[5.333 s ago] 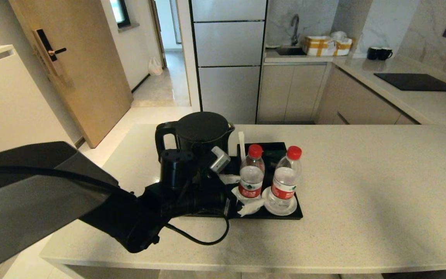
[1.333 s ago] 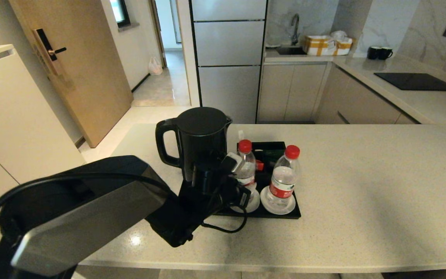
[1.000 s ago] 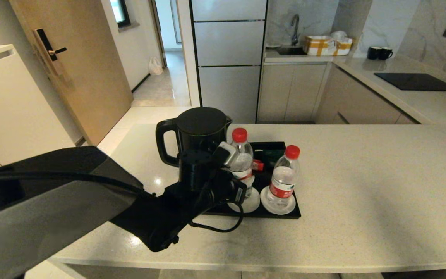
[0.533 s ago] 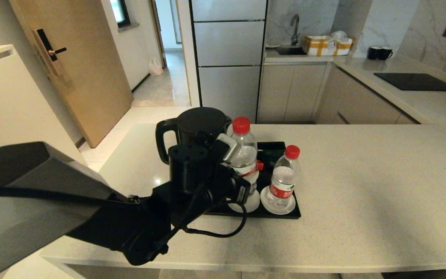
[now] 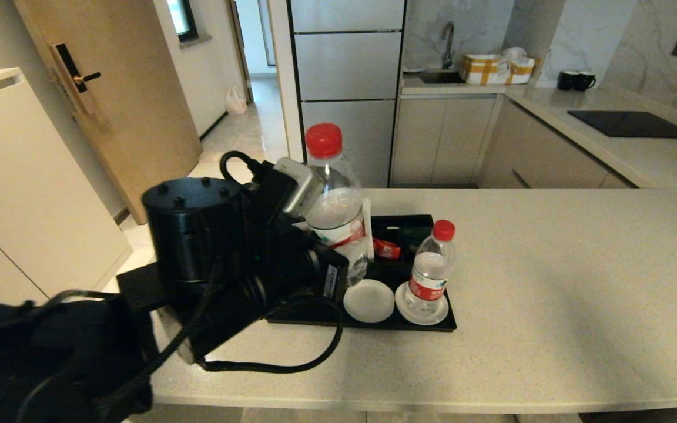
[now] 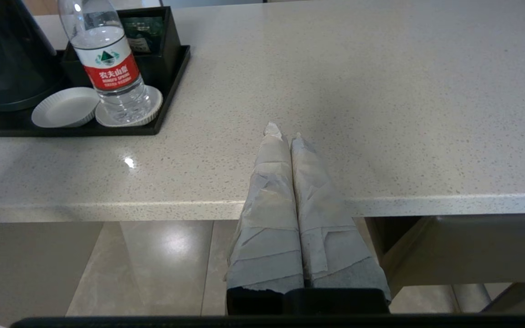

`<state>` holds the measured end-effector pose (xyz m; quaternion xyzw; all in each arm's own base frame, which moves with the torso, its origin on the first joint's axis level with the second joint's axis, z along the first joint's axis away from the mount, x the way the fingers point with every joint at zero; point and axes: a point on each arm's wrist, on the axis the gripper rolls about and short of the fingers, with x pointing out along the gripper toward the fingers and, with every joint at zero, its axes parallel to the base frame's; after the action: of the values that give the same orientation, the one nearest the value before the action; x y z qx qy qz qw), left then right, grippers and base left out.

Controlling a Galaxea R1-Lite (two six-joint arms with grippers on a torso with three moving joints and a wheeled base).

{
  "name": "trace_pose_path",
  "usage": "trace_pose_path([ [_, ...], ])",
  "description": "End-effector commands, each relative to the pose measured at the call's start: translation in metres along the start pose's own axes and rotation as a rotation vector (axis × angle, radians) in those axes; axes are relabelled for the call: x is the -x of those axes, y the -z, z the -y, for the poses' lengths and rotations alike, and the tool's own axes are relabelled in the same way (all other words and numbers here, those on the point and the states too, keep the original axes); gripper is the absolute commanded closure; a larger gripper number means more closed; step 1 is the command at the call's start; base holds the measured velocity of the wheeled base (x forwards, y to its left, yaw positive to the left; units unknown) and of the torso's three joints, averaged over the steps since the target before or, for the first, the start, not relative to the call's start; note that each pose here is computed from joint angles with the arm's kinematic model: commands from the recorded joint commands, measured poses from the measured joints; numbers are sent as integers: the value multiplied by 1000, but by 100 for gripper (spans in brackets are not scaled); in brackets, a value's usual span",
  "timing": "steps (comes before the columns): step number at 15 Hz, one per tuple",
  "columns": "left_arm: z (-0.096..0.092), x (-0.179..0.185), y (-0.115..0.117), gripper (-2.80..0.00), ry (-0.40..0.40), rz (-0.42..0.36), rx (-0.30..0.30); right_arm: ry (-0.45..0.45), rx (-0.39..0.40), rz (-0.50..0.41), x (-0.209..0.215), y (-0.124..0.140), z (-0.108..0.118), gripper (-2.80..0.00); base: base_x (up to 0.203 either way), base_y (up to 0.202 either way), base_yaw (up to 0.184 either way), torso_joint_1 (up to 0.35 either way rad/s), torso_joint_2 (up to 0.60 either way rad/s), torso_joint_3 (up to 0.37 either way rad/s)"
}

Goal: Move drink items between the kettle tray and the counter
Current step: Place it on the left

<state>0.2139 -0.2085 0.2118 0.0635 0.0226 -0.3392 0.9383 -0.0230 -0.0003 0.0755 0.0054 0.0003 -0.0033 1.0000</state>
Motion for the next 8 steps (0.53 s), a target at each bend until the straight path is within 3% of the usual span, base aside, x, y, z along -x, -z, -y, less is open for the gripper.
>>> trace_pose_path([
  [1, -5, 52, -31, 0, -49, 60, 7, 0, 0, 0, 0, 0, 0, 0, 0, 0, 0, 0, 0, 0],
  [4, -11, 80, 0, 0, -165, -63, 4, 0, 0, -1, 0, 0, 0, 0, 0, 0, 0, 0, 0, 0],
  [6, -19, 89, 25, 0, -263, -142, 74, 0, 0, 0, 0, 0, 0, 0, 0, 0, 0, 0, 0, 0],
  [8, -28, 90, 33, 0, -336, -155, 134, 0, 0, -1, 0, 0, 0, 0, 0, 0, 0, 0, 0, 0],
])
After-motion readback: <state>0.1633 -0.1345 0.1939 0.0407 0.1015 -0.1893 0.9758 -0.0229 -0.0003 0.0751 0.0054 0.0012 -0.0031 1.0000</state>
